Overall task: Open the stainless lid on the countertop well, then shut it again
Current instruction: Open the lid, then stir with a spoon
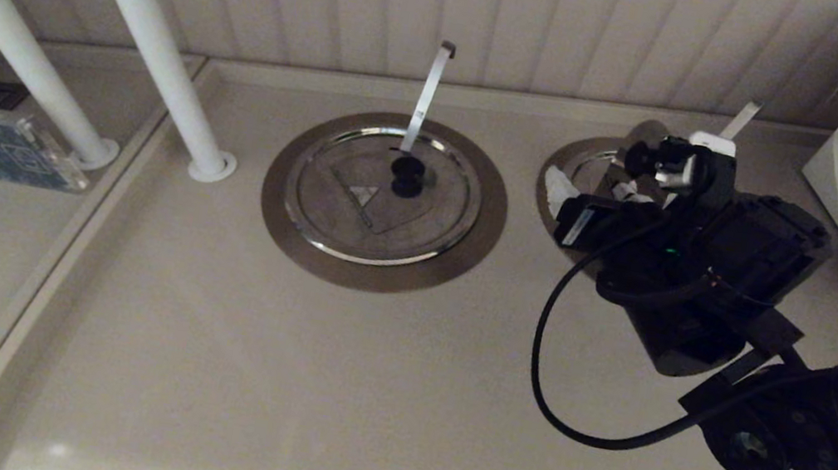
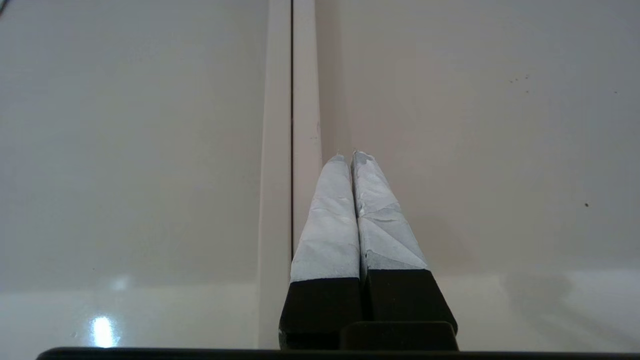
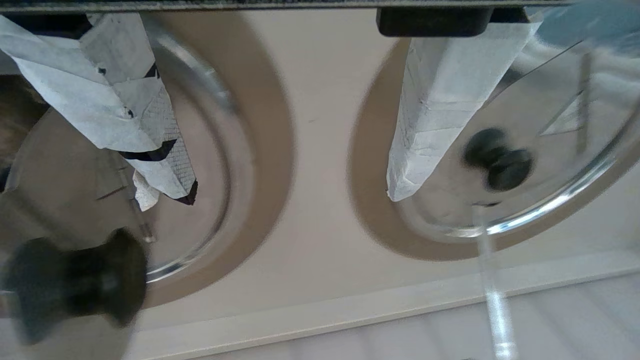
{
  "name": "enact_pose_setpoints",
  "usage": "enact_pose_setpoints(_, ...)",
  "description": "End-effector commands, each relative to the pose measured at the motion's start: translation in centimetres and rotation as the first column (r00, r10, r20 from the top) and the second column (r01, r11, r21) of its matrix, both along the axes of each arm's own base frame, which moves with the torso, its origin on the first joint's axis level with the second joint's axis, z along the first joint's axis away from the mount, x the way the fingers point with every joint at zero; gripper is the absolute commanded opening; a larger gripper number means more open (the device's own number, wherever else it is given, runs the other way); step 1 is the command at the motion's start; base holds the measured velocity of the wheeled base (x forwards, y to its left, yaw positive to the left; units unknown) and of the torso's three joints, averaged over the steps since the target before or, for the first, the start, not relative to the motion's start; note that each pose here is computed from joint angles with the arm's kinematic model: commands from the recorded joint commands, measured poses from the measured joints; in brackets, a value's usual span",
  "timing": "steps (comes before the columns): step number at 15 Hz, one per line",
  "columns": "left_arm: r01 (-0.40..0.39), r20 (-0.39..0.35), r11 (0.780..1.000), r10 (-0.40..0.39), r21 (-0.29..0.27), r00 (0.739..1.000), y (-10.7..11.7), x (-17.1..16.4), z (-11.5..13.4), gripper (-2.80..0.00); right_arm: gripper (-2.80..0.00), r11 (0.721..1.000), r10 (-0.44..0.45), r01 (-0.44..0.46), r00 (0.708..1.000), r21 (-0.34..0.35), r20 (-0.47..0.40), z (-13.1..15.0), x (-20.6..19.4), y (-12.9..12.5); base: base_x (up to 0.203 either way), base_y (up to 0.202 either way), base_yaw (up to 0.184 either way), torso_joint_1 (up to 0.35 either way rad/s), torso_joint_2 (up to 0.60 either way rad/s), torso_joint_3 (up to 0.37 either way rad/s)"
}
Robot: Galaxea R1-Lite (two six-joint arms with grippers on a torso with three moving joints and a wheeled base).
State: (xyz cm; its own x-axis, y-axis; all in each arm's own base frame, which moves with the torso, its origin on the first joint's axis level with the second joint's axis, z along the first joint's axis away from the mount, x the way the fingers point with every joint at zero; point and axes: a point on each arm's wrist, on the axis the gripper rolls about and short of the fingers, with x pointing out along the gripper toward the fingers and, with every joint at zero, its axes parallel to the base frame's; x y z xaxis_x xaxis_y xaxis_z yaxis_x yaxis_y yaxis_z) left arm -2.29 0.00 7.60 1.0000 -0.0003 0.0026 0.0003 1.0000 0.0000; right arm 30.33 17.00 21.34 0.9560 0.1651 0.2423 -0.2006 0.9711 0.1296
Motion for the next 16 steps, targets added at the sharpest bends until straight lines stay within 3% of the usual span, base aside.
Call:
enact_pose_setpoints(1,0.0,-0.001,1.0,0.0,0.0,1.0,0.0,0.0,0.0,-2.8,0.0,1.0,0.018,-0.018,1.0,-0.014,-0.005,-0.4,-0.6,0.6,0.0,0.0,0.0,0.0,0.0,0.0)
enact_pose_setpoints(4,0.0,0.0,1.0,0.0,0.0,1.0,0.0,0.0,0.0,-2.8,0.0,0.998,0.061,-0.061,0.998,-0.015,0.004,-0.1,-2.0,1.5,0.0,0.0,0.0,0.0,0.0,0.0)
enact_pose_setpoints(6,0.0,0.0,1.0,0.0,0.0,1.0,0.0,0.0,0.0,-2.8,0.0,0.997,0.072,-0.072,0.995,0.002,0.07,2.4,-3.9,0.8,0.0,0.0,0.0,0.0,0.0,0.0)
enact_pose_setpoints(8,0.0,0.001,1.0,0.0,0.0,1.0,0.0,0.0,0.0,-2.8,0.0,0.999,0.045,-0.047,0.986,0.005,0.16,6.0,-6.3,-1.2,0.0,0.0,0.0,0.0,0.0,0.0)
enact_pose_setpoints(10,0.0,0.0,1.0,0.0,0.0,1.0,0.0,0.0,0.0,-2.8,0.0,0.998,-0.034,0.042,0.98,-0.036,0.197,8.8,-8.1,-4.5,0.0,0.0,0.0,0.0,0.0,0.0)
enact_pose_setpoints(13,0.0,0.001,1.0,0.0,0.0,1.0,0.0,0.0,0.0,-2.8,0.0,0.949,-0.265,0.286,0.952,-0.131,0.156,9.6,-5.6,-10.2,0.0,0.0,0.0,0.0,0.0,0.0)
enact_pose_setpoints(14,0.0,0.0,1.0,0.0,0.001,1.0,0.0,0.0,0.0,-2.8,0.0,0.929,-0.317,0.333,0.941,-0.161,0.117,8.9,-3.6,-11.4,0.0,0.0,0.0,0.0,0.0,0.0)
enact_pose_setpoints(16,0.0,0.001,1.0,0.0,0.0,1.0,0.0,0.0,0.0,-2.8,0.0,0.928,-0.33,0.329,0.944,-0.175,0.025,6.3,0.6,-12.6,0.0,0.0,0.0,0.0,0.0,0.0)
